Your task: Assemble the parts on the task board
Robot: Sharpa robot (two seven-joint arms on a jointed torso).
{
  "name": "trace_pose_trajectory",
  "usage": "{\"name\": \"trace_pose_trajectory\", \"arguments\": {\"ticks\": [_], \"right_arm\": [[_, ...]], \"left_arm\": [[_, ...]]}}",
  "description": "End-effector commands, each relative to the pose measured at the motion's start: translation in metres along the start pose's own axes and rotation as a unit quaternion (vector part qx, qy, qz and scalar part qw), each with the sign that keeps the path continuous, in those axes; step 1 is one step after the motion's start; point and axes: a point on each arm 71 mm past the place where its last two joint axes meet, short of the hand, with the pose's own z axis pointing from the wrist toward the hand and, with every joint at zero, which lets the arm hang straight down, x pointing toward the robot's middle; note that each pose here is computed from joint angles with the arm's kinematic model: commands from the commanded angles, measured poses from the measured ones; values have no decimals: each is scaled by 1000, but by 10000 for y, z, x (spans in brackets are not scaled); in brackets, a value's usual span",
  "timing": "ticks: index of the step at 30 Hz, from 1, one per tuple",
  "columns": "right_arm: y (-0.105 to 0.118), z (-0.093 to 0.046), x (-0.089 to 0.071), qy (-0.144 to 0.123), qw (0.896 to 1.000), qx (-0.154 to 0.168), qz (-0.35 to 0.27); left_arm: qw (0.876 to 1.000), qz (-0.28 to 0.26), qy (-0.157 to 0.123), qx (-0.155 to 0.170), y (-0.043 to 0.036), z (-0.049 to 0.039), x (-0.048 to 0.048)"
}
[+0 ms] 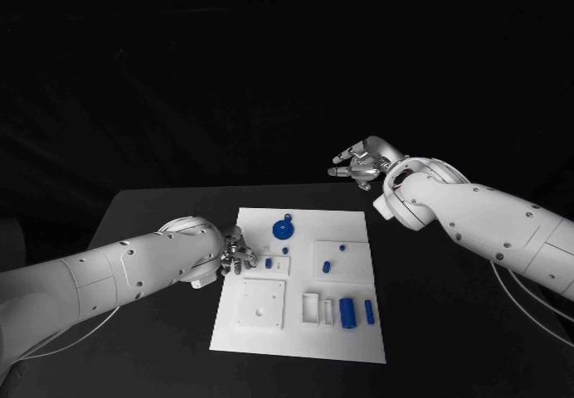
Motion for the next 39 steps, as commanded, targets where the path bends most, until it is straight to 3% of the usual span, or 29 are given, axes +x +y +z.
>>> {"name": "trace_pose_trajectory", "arguments": {"ticks": [1, 17, 39], "right_arm": [[5, 2, 14, 7, 1000, -3, -5], [4, 7, 34, 10, 1000, -2, -5], [-6, 6, 58, 14, 1000, -1, -5]], "left_arm": [[999, 13, 36, -17, 41, 29, 138], [997, 6, 73, -31, 19, 43, 99], [997, 13, 70, -35, -44, 59, 41]]}}
